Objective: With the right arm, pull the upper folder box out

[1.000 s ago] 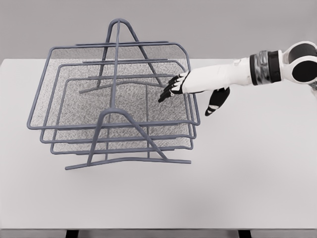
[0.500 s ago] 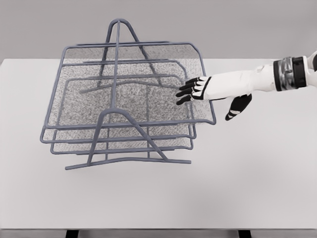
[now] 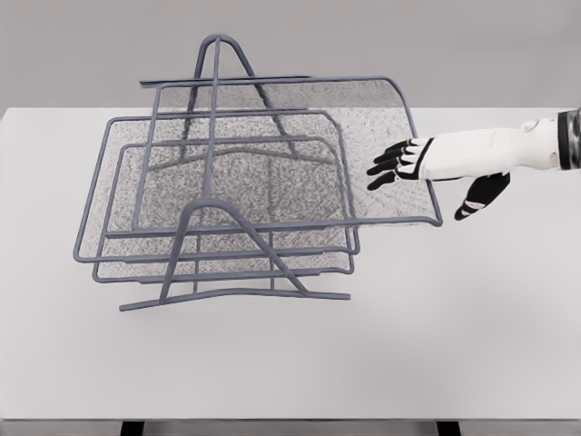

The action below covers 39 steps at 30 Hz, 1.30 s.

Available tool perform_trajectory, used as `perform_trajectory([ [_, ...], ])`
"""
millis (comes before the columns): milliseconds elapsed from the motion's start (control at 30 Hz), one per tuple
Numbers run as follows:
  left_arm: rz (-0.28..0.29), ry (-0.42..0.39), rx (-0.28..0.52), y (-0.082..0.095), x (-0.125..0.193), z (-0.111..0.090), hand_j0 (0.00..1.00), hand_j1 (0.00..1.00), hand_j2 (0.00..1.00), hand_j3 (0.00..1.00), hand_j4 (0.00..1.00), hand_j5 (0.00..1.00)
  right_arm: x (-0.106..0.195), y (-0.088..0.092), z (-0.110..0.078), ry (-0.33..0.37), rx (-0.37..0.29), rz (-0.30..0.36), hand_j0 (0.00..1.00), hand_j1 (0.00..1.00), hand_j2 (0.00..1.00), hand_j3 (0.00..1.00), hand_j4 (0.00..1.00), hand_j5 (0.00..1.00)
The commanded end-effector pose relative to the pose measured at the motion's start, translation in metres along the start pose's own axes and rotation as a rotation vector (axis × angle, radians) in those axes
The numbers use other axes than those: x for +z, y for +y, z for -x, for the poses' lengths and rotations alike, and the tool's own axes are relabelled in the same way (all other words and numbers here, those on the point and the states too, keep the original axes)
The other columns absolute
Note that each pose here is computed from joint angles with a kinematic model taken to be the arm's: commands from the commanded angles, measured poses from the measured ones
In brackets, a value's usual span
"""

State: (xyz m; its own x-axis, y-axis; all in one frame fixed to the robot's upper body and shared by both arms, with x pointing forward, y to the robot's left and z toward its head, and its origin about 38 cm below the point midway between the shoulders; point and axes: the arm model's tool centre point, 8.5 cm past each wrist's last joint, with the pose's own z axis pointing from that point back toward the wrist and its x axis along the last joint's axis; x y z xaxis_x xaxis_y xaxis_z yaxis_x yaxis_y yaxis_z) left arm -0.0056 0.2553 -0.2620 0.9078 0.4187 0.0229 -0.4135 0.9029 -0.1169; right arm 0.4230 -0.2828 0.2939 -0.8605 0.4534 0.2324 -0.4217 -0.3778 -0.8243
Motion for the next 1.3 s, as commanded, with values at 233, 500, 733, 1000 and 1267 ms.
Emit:
perform_trajectory([
  [233, 0.000, 0.000, -0.001, 0.000, 0.000, 0.000, 1.00, 1.00, 1.00, 1.00, 1.00, 1.00, 0.028, 0.022, 0.013, 0.089, -0.018, -0.035, 1.00, 1.00, 1.00, 1.00, 1.00, 1.00],
  [500, 0.000, 0.000, -0.001, 0.000, 0.000, 0.000, 1.00, 1.00, 1.00, 1.00, 1.00, 1.00, 0.049, 0.030, 0.019, 0.140, -0.041, -0.035, 1.00, 1.00, 1.00, 1.00, 1.00, 1.00],
  [733, 0.000, 0.000, 0.000, 0.000, 0.000, 0.000, 1.00, 1.00, 1.00, 1.00, 1.00, 1.00, 0.064, 0.035, 0.024, 0.179, -0.059, -0.032, 1.00, 1.00, 1.00, 1.00, 1.00, 1.00],
  [1000, 0.000, 0.000, -0.001, 0.000, 0.000, 0.000, 1.00, 1.00, 1.00, 1.00, 1.00, 1.00, 0.072, 0.038, 0.025, 0.199, -0.065, -0.034, 1.00, 1.00, 1.00, 1.00, 1.00, 1.00],
  [1267, 0.000, 0.000, 0.000, 0.000, 0.000, 0.000, 1.00, 1.00, 1.00, 1.00, 1.00, 1.00, 0.084, 0.037, 0.015, 0.202, -0.049, -0.032, 1.00, 1.00, 1.00, 1.00, 1.00, 1.00],
])
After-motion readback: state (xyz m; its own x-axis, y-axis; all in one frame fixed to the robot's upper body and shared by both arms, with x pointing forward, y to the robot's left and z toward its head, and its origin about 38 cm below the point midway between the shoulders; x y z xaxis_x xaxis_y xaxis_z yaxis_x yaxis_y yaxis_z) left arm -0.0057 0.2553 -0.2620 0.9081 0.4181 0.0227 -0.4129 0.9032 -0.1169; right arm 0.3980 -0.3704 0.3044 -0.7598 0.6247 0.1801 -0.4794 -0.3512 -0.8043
